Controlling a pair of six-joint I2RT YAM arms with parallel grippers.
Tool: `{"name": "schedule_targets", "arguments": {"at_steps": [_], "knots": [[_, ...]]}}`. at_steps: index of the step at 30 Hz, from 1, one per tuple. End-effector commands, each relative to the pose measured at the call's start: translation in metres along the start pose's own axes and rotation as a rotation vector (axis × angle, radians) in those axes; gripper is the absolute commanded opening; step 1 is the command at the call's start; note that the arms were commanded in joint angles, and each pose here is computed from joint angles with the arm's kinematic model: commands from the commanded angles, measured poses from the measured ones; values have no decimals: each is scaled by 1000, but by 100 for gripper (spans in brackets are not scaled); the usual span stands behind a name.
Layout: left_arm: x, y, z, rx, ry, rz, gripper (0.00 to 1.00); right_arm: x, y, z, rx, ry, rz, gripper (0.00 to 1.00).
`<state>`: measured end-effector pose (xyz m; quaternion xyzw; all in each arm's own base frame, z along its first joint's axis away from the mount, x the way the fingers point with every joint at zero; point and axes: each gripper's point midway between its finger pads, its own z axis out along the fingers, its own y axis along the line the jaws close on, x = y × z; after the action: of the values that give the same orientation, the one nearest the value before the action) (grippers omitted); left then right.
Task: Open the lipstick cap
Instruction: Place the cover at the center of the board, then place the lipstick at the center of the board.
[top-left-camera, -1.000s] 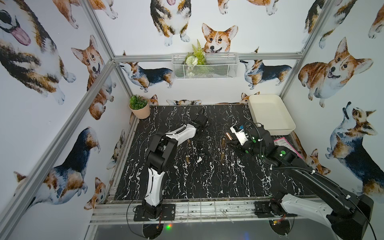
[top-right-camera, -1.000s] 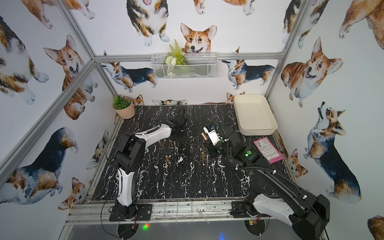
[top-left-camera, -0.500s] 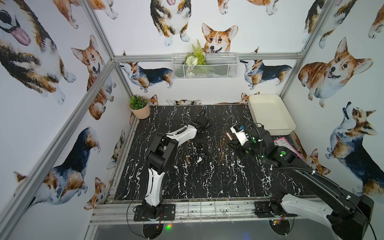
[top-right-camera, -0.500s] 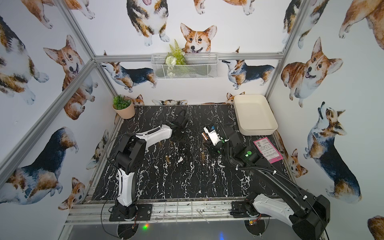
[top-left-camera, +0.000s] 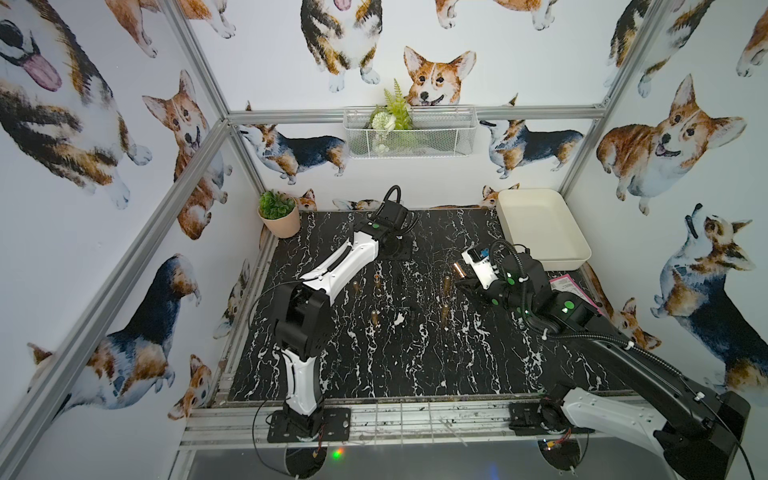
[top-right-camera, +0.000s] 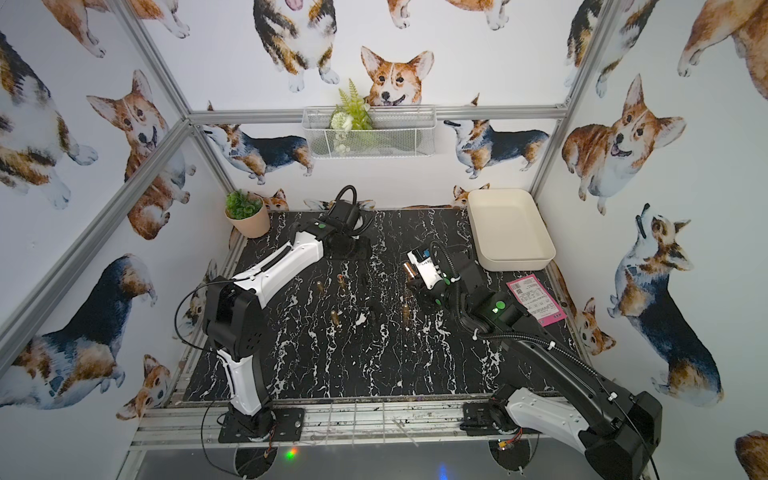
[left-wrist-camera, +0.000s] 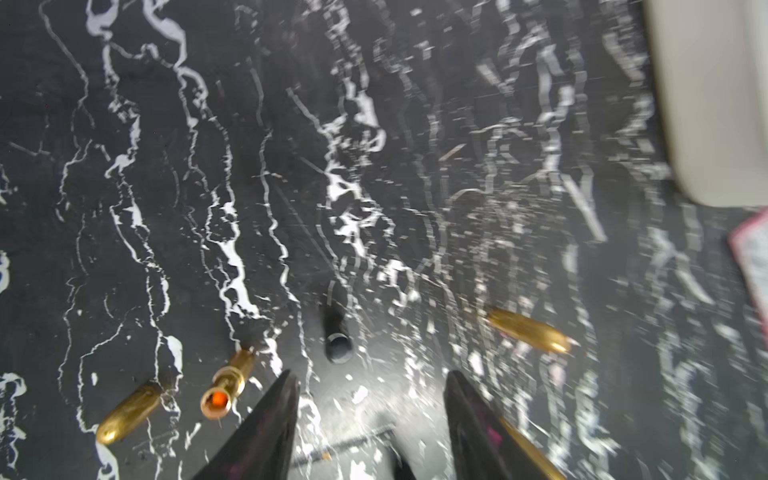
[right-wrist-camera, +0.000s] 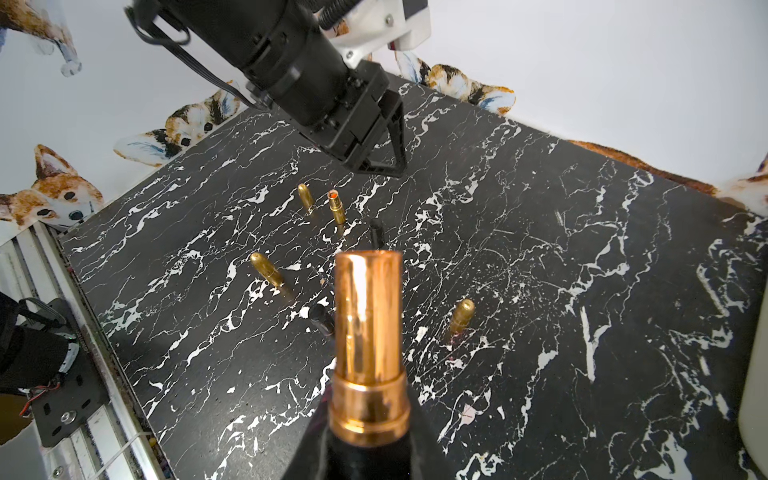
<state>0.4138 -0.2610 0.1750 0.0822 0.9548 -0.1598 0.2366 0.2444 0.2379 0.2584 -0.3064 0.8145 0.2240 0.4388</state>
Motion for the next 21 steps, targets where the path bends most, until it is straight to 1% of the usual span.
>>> {"name": "schedule_targets", "arguments": {"at_steps": [1,6,9,12,15,21], "knots": [[15,-23,-27,138,83,5,60,-7,1,1,-2,-5,-25,0],[12,-56,-69,332,60,0,60,-8,4,8,-22,11,-21,0],[16,-81,-95,481,86,5,61,-8,6,15,-35,19,-17,0],[21,-97,-116,590,107,10,60,-7,5,23,-36,23,-16,0],[26,-106,-131,656,128,13,61,-4,6,35,-47,39,-3,0],[35,-114,-140,727,170,2,61,-6,12,44,-69,33,6,0]]}}
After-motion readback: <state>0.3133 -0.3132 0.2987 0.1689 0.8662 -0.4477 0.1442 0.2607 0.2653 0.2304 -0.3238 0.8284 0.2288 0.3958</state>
